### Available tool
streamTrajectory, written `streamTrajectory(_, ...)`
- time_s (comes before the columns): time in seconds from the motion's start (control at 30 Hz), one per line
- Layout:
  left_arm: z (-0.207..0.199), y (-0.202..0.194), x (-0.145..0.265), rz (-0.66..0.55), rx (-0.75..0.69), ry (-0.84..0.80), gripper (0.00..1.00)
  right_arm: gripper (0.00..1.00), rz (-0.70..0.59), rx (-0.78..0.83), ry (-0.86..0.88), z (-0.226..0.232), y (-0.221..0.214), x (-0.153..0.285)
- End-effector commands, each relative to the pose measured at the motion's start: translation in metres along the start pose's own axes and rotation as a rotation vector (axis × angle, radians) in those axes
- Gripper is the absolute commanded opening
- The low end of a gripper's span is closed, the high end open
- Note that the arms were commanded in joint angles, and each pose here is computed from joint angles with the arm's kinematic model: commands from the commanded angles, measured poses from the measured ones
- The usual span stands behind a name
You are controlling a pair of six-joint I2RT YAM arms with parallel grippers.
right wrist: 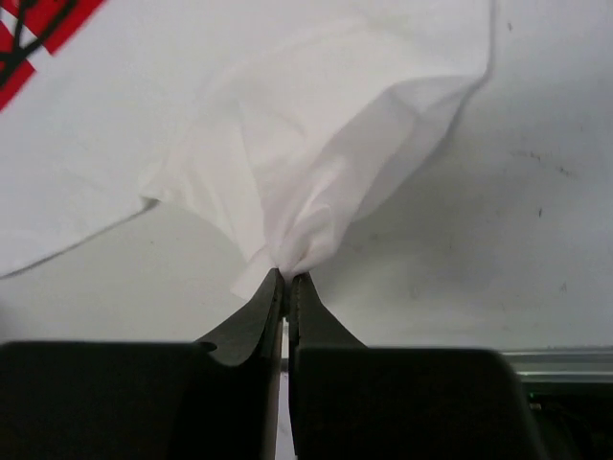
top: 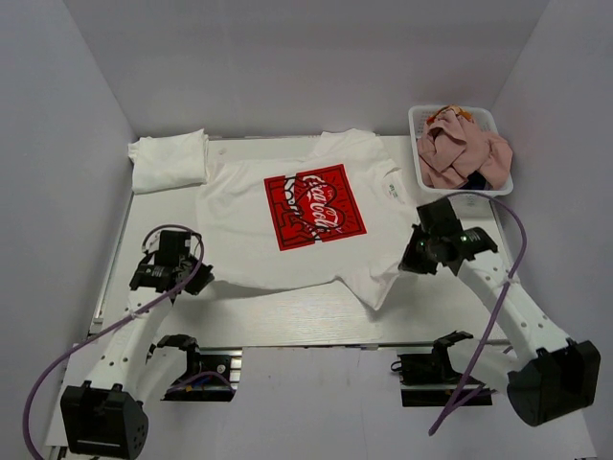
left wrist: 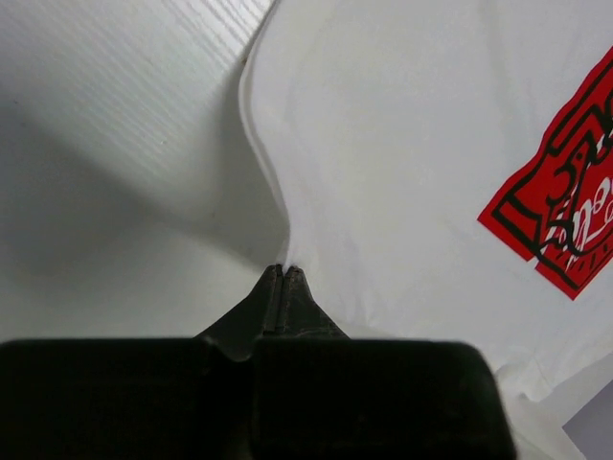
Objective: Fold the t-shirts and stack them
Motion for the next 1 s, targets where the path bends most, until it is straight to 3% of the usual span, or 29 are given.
streamTrajectory(0.0,-0.021,0.029,0.007,-0.111,0.037,-0.027,0.0,0.0,-0.104,0.06,0.076,0.033,0.045,0.001)
streamTrajectory(0.47,-0.049,0.078,-0.027,-0.214,0.028,0.123,0.0,0.0,-0.322,0.048,0.079,0.09,0.169,-0.017)
streamTrajectory(0.67,-0.062,0.1,-0.037,-0.292,0.046,0.121,0.0,0.0,-0.339,0.061,0.116,0.112,0.209,-0.041)
streamTrajectory(0.8,-0.067,0.108,-0.058,-0.279,0.033,0.169,0.0,0.0,-0.319,0.068,0.107,0.124,0.232,-0.061)
streamTrajectory(0.83,-0.068,0.108,-0.062,-0.272,0.02,0.18,0.0,0.0,-0.28,0.068,0.079,0.122,0.229,-0.083)
streamTrajectory(0.97,-0.073,0.118,-0.08,-0.271,0.024,0.198,0.0,0.0,-0.306,0.054,0.095,0.132,0.257,-0.093)
Point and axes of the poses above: each gripper's point midway between its finger pads, its own x axis back along the fingers, its own z axis along the line the jaws close on, y = z × x, the point moved 2 cm from there along x, back along the fingers
